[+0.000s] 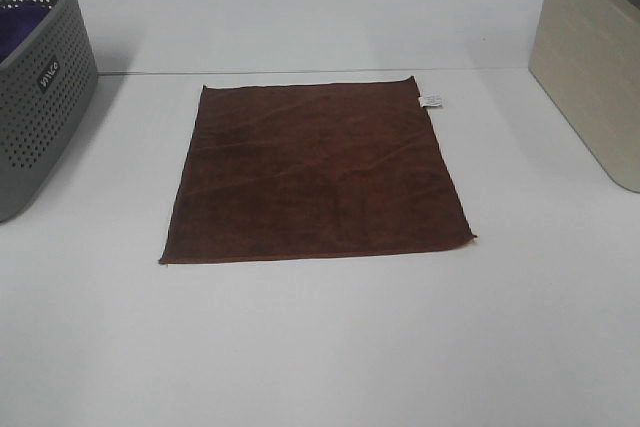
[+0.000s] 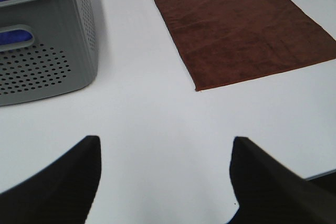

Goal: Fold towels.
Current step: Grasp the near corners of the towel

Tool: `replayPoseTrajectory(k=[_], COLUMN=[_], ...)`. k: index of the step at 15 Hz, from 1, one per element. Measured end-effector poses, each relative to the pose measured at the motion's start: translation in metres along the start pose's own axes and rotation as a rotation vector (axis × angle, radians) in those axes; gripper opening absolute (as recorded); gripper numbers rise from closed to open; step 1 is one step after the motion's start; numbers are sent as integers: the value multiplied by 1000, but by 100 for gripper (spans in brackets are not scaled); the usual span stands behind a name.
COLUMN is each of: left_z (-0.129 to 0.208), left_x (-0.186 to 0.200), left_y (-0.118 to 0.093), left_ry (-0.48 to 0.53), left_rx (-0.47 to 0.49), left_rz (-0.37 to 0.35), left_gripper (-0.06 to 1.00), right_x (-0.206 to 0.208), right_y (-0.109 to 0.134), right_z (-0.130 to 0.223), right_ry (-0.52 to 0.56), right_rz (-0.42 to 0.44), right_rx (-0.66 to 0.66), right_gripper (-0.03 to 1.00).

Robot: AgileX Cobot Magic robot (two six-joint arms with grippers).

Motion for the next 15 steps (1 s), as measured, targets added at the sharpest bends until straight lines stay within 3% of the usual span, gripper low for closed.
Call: replayPoseTrajectory(k=[15], left_z=[0], left_x=[0], left_y=[0], left_ry=[0], left_rx=[0], left_rz=[0], left_gripper=[67], right_x=[0], right_y=[0], right_z=[0], right_ry=[0], right_rz=[0], right_rx=[0], right_gripper=[69])
Point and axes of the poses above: a point on each arm's last joint axis where the gripper is mounted, x pointing back along that axis away from the gripper, y along the wrist's bending axis when the last joint is at zero, z = x × y, the point moved 10 cm from there along -x, pointing out along that axis toward the gripper, and after that the axes turned 10 degrees about x, right-handed, at the moved point
